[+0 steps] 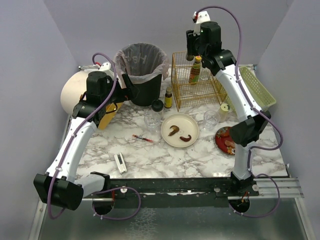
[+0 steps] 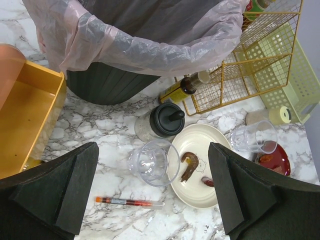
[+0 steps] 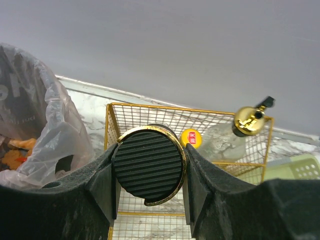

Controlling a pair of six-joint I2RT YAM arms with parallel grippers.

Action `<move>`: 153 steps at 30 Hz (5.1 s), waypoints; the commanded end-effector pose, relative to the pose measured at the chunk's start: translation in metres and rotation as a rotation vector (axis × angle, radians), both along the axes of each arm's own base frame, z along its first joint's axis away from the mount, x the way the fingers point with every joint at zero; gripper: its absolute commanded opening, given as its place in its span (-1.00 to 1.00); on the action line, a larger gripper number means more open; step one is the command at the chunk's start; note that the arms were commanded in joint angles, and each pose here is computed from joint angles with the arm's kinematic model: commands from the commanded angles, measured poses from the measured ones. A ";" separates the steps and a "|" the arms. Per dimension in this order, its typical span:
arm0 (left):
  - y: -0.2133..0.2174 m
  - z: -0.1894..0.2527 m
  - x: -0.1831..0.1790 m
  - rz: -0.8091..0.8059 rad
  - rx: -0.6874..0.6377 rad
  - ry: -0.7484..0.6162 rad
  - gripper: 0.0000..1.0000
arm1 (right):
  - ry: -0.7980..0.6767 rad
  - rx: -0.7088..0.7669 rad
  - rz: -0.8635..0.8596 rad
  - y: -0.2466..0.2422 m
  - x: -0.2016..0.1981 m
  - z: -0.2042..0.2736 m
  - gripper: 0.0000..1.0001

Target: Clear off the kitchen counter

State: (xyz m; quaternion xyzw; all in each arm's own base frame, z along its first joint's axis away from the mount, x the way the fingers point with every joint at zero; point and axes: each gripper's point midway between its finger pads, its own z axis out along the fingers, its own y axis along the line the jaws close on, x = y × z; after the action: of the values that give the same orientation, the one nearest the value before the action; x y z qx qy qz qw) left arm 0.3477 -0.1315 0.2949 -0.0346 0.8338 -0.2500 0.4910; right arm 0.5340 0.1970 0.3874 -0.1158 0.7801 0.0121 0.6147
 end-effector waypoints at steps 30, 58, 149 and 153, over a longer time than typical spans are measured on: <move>0.008 0.005 -0.006 0.017 0.013 -0.027 0.98 | 0.201 0.039 0.120 0.013 0.067 -0.127 -0.98; 0.004 0.000 0.001 0.013 0.006 -0.008 0.98 | 0.280 0.021 0.128 0.014 0.070 -0.168 -0.10; 0.009 0.027 -0.012 -0.004 0.024 -0.139 0.98 | 0.391 0.051 0.188 0.111 -0.052 -0.235 0.11; 0.010 0.026 -0.013 -0.001 0.031 -0.138 0.98 | 0.401 0.045 0.190 0.111 -0.051 -0.242 0.02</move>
State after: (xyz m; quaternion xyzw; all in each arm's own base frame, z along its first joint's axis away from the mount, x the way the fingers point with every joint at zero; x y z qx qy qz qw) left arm 0.3397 -0.1226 0.3199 -0.0130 0.8041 -0.2363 0.5454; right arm 0.4766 0.3074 0.1518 -0.1680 0.8708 0.1222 0.4456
